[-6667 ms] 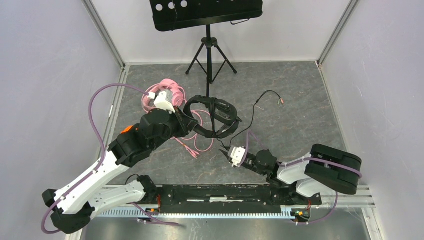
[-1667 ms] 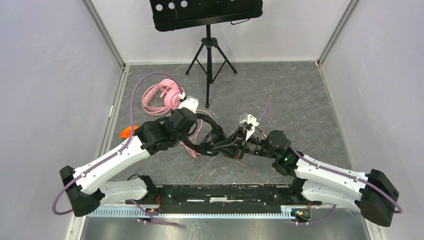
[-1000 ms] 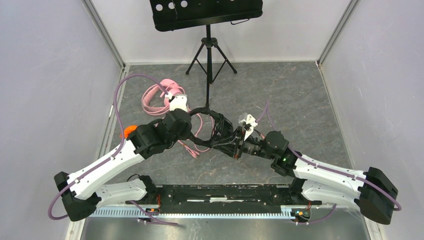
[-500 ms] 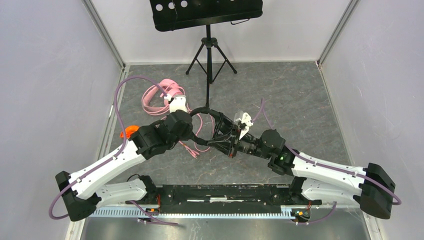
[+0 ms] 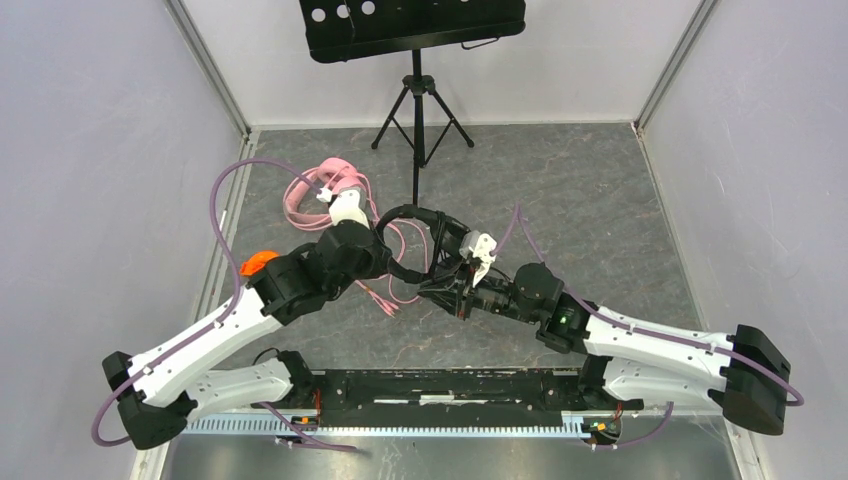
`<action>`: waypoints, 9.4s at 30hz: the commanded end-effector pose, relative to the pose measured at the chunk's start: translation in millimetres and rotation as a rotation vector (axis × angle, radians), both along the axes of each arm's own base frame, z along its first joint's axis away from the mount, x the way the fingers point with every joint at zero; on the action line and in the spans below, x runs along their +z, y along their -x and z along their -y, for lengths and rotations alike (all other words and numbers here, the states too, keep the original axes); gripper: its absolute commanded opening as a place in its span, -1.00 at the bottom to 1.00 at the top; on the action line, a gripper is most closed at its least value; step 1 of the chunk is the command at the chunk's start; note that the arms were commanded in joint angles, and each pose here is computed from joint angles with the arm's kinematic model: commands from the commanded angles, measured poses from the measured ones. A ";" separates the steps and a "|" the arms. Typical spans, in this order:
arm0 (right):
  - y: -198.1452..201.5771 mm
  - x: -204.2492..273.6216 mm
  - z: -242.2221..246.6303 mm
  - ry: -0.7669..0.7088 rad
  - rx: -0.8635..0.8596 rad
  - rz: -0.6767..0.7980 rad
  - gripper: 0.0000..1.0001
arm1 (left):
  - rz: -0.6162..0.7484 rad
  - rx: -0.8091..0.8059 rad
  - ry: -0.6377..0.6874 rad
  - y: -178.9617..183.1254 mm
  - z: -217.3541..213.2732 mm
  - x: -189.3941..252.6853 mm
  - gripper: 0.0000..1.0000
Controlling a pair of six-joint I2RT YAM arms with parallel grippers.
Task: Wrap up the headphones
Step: Wrap the headphones around the headphones.
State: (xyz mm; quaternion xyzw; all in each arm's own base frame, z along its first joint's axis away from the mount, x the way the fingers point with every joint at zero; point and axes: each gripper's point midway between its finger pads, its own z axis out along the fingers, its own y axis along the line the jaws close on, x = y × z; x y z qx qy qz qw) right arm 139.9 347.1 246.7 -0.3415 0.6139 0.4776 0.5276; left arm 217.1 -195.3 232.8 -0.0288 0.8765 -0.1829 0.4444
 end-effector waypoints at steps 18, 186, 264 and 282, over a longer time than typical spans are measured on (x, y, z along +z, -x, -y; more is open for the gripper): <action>-3.1 -0.9 26.0 0.054 -0.052 0.444 -0.48 | 0.060 -0.016 0.355 4.5 26.7 60.4 -0.96; 44.7 -4.6 47.1 -0.103 0.122 0.024 -1.00 | 0.380 -0.616 -0.899 -29.3 -25.3 6.9 -0.96; 67.5 55.3 30.4 -0.407 0.290 -0.160 -0.54 | 0.349 -0.364 -0.863 -40.9 -37.8 19.4 -0.96; 63.7 61.2 28.1 -0.411 0.275 -0.198 -0.89 | 0.316 -0.322 -0.850 -42.6 -38.5 17.5 -0.95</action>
